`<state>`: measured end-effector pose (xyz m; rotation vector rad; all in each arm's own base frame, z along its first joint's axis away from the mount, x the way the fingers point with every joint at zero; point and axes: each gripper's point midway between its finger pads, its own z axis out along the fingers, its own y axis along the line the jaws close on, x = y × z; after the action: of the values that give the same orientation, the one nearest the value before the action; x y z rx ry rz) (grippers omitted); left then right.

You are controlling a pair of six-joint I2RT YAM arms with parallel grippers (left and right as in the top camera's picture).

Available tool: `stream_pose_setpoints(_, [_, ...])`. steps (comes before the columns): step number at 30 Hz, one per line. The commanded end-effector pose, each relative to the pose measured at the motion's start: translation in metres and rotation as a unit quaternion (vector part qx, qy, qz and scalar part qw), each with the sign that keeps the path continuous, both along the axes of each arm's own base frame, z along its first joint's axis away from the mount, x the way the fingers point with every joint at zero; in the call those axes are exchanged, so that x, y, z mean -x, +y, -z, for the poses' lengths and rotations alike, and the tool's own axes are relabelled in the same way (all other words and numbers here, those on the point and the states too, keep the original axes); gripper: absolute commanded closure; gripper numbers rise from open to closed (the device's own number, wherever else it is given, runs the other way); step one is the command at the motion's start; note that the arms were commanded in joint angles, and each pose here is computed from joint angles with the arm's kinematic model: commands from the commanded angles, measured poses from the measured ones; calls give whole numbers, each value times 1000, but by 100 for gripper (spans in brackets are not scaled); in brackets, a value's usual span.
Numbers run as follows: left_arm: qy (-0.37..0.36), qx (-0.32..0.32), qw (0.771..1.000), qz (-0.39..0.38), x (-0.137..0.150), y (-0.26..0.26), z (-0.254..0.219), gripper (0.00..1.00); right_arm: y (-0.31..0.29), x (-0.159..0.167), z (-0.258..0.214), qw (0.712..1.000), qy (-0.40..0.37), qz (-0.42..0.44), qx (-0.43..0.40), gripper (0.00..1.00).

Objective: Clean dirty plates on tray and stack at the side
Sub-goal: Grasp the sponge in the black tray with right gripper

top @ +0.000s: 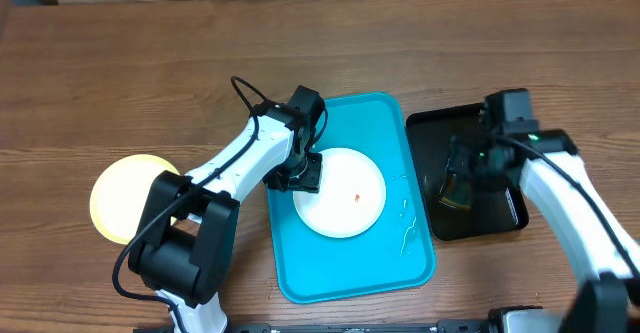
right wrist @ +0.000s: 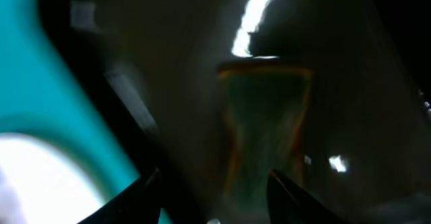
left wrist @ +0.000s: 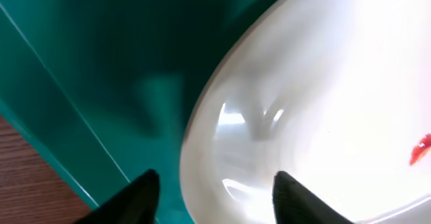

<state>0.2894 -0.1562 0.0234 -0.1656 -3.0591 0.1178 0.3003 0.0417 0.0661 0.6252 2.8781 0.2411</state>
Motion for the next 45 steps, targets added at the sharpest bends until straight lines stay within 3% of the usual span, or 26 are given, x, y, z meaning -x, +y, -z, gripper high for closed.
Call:
stream_pose_setpoints(1, [1,17,1000,3,1,-4,-7,40,-21,7,35,996,53,34,62,51])
stream_pose_setpoints(4, [2,17,1000,3,2,-4,-7,38,-21,16,61,992,101,31,68,61])
stream_pose_setpoints(8, [-3,15,1000,5,-1,-3,-7,36,-22,18,73,990,116,30,69,90])
stream_pose_setpoints(10, [-3,15,1000,7,-1,-3,-7,36,-22,14,67,991,109,31,69,96])
stream_pose_setpoints(15, [-3,15,1000,9,-1,-3,-7,36,-25,6,33,994,78,14,79,96])
stream_pose_setpoints(17, [-3,15,1000,8,-1,-3,-7,36,-25,6,19,995,63,4,79,79])
stream_pose_setpoints(18, [-4,15,1000,9,-1,-3,-7,36,-25,7,14,995,59,5,78,61])
stream_pose_setpoints(20, [-5,16,1000,9,-1,-3,-7,35,-25,9,10,995,57,6,78,49])
stream_pose_setpoints(26, [-8,17,1000,9,-2,-4,-7,33,-28,-2,20,995,39,11,87,46])
stream_pose_setpoints(32, [-9,18,1000,9,-3,-4,-7,32,-41,12,54,990,61,51,117,48])
stream_pose_setpoints(33, [-10,18,1000,9,-4,-5,-7,31,-40,15,60,990,66,57,115,53])
stream_pose_setpoints(35, [-13,20,1000,9,-5,-5,-7,31,-38,19,68,990,74,56,107,71])
stream_pose_setpoints(37, [-14,20,1000,9,-6,-6,-7,31,-35,20,70,991,77,54,99,96])
stream_pose_setpoints(45, [-15,21,1000,8,-6,-6,-7,29,-36,-10,20,993,23,44,104,94])
